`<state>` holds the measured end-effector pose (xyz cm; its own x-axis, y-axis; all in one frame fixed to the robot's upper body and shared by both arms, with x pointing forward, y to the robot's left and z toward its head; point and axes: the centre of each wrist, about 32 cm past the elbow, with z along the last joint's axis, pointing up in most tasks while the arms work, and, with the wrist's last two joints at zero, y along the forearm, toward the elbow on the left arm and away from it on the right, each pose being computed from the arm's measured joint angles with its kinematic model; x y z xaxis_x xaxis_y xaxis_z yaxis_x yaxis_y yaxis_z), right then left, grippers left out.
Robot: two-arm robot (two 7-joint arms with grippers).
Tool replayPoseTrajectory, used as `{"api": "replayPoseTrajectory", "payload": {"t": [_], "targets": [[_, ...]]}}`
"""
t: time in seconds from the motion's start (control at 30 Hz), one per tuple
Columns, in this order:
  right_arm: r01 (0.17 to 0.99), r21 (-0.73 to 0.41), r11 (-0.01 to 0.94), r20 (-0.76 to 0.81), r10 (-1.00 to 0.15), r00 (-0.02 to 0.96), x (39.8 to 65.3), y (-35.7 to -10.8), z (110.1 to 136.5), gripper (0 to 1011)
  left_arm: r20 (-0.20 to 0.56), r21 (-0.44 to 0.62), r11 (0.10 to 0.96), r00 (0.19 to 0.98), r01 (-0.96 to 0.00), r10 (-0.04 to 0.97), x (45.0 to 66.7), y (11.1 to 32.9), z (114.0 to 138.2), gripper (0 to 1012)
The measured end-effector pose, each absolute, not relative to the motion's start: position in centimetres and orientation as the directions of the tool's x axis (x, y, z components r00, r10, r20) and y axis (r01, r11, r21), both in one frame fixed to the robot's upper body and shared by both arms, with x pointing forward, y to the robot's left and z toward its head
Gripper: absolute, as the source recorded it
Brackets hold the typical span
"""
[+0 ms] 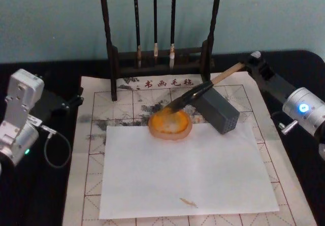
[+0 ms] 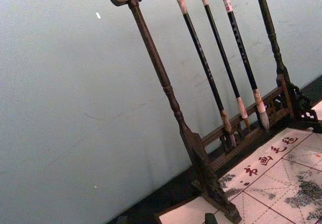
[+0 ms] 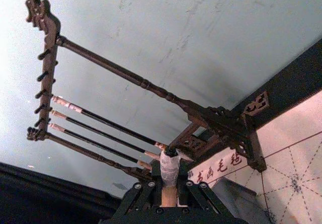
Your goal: Pick up the brush from the inkstone, write on the paper, then place the brush back to its original position.
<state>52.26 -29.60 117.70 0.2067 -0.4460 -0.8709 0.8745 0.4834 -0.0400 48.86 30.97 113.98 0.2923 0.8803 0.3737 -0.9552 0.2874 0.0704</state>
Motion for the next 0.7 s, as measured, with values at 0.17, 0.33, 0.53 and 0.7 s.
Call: {"api": "replayPoseTrajectory", "payload": {"t": [0.17, 0.33, 0.53, 0.7], "targets": [[0.871, -0.037, 0.49, -0.866, -0.451, 0.217, 51.9, -29.6, 117.9, 195, 0.374, 0.07, 0.287, 0.292, -0.955, 0.88, 48.9, 31.0, 114.0, 1001], [0.866, -0.032, 0.499, -0.86, -0.456, 0.231, 51.7, -29.6, 117.9, 195, 0.374, 0.07, 0.287, 0.292, -0.955, 0.88, 48.9, 31.0, 114.0, 1001], [0.86, -0.023, 0.51, -0.848, -0.465, 0.253, 51.2, -29.8, 117.9, 195, 0.374, 0.07, 0.287, 0.292, -0.955, 0.88, 48.9, 31.0, 114.0, 1001], [0.855, -0.019, 0.519, -0.837, -0.475, 0.27, 50.8, -30.3, 117.8, 195, 0.374, 0.07, 0.287, 0.292, -0.955, 0.88, 48.9, 31.0, 114.0, 1001]]}}
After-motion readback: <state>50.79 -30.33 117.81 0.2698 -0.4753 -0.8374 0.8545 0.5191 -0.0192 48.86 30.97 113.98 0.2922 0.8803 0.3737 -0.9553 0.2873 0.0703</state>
